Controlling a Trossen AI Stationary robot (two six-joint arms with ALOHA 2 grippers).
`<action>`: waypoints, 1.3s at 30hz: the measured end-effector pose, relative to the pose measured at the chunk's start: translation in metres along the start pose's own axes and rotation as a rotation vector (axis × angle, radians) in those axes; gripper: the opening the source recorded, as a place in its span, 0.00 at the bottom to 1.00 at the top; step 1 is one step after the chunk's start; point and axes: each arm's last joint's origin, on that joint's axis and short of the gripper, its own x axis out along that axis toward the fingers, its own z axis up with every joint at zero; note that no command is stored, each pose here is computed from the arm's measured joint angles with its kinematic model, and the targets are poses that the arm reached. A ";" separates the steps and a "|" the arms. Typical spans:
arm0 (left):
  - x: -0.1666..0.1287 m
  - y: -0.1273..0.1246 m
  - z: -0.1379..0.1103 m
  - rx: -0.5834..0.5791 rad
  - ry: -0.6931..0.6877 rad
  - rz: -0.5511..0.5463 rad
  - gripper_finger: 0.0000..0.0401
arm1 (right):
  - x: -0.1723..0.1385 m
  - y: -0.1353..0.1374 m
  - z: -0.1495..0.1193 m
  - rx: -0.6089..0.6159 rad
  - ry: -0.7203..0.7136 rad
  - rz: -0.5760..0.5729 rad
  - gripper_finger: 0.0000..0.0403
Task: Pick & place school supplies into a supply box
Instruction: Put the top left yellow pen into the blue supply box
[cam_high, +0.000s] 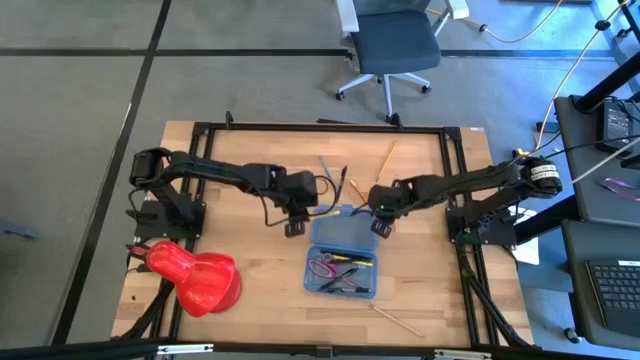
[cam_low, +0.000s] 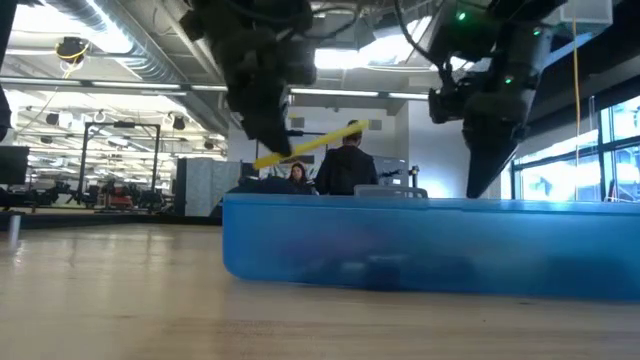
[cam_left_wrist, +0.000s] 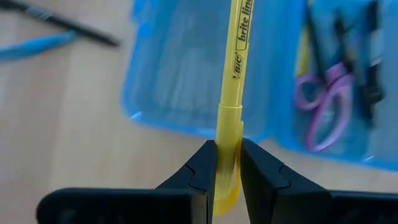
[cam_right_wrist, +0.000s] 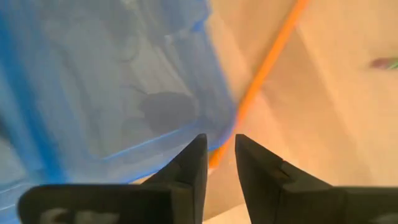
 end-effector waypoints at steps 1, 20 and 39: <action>0.001 -0.006 0.001 0.000 -0.012 -0.012 0.11 | 0.001 -0.004 0.002 -0.013 -0.001 -0.007 0.22; 0.032 -0.077 0.007 -0.022 -0.154 -0.201 0.11 | 0.004 -0.058 0.033 -0.073 -0.121 0.035 0.22; 0.116 -0.097 0.005 -0.044 0.104 -0.227 0.12 | 0.004 -0.059 0.034 -0.065 -0.128 0.037 0.22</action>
